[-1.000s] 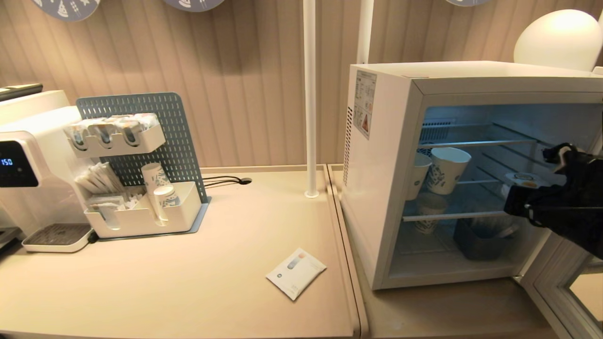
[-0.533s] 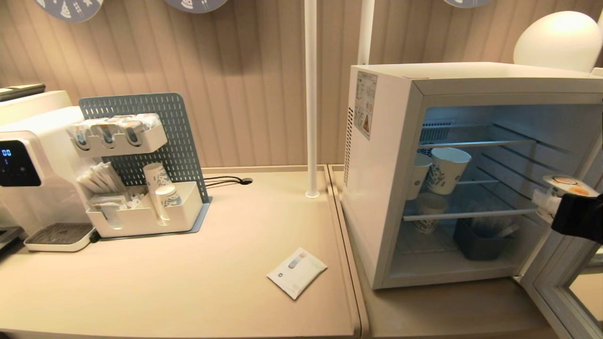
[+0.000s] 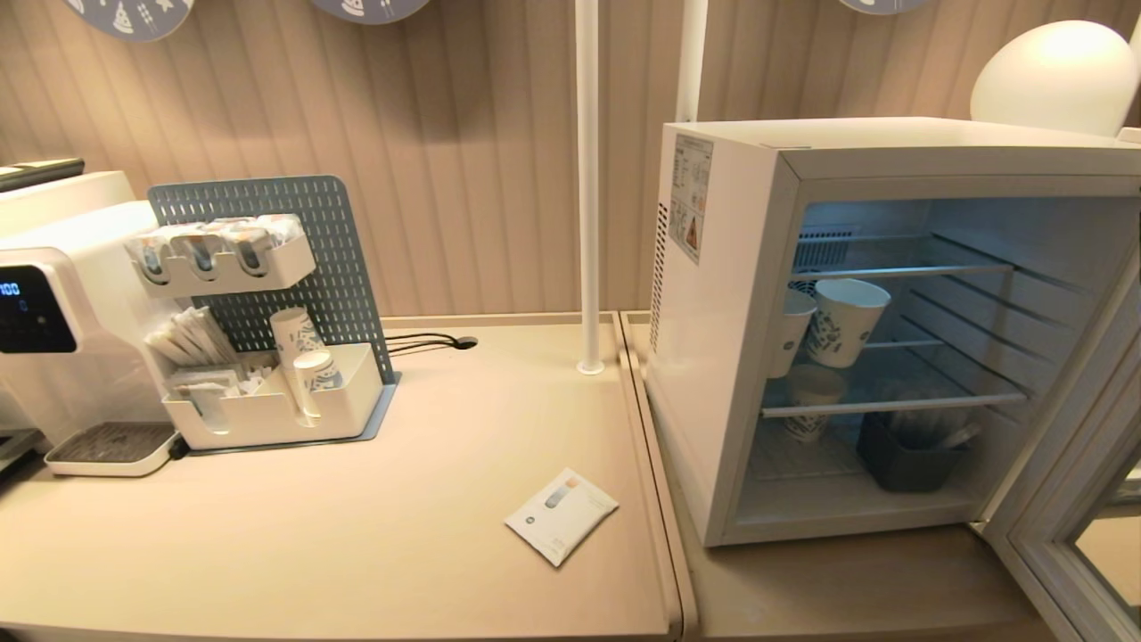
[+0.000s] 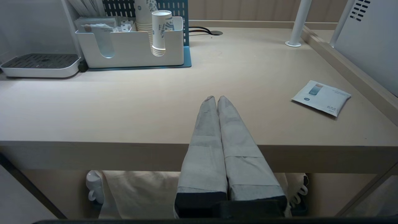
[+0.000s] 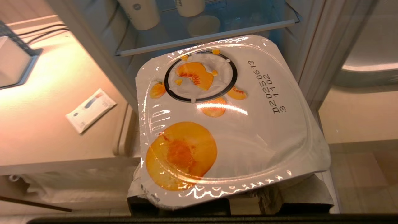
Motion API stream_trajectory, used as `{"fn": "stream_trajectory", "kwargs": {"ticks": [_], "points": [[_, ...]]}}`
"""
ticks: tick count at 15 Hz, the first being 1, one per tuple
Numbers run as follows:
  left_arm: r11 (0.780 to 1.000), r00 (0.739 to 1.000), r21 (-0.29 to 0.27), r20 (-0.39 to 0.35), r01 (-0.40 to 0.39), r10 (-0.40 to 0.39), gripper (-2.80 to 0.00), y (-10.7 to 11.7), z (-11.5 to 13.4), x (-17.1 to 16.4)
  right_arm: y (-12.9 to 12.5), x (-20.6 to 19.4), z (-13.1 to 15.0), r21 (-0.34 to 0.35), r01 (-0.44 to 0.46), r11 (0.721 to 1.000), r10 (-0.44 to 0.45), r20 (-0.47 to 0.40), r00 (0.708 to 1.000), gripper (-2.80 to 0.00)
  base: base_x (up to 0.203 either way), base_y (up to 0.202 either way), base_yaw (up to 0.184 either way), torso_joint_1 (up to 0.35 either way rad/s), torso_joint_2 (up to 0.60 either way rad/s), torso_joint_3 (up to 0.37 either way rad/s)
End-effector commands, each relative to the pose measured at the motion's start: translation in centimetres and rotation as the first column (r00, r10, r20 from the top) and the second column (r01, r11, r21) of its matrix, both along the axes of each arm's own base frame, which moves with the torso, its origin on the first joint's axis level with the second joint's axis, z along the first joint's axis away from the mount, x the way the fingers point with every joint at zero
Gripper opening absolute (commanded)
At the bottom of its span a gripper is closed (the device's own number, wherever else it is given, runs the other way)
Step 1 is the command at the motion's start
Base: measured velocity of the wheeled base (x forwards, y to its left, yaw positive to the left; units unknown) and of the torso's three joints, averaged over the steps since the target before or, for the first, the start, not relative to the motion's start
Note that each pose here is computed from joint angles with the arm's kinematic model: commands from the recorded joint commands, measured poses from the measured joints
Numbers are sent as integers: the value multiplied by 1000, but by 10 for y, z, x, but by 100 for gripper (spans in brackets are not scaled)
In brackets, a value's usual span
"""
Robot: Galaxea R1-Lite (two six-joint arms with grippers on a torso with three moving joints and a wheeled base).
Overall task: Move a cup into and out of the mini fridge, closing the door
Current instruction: Place the yoghurt on the table
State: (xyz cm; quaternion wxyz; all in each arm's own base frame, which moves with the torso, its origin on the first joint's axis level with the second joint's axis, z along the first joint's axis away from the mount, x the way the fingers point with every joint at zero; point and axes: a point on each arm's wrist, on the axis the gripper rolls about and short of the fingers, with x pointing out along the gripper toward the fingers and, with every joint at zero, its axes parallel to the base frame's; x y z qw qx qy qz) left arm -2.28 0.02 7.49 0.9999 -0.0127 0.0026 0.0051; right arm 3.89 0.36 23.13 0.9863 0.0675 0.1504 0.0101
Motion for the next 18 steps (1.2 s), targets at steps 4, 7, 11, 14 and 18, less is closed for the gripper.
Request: {"fn": "stream_trajectory", "kwargs": {"ticks": [4,7,11,14,18], "points": [[1000,1000,-1,-2,-1,1,-280,0,0,0,-8,-55,40,40,-44,998,40,112,993,-280,0,0,0,0,0,0],[1000,1000,-1,-2,-1,1,-280,0,0,0,-6,-47,81,60,-62,996,54,121,991,-280,0,0,0,0,0,0],[1000,1000,-1,-2,-1,1,-280,0,0,0,1,-2,135,81,-59,995,50,100,994,-280,0,0,0,0,0,0],[1000,1000,-1,-2,-1,1,-280,0,0,0,10,54,164,92,-45,995,41,46,998,-280,0,0,0,0,0,0],[1000,1000,-1,-2,-1,1,-280,0,0,0,24,140,181,131,-19,991,22,-18,1000,-280,0,0,0,0,0,0]]}}
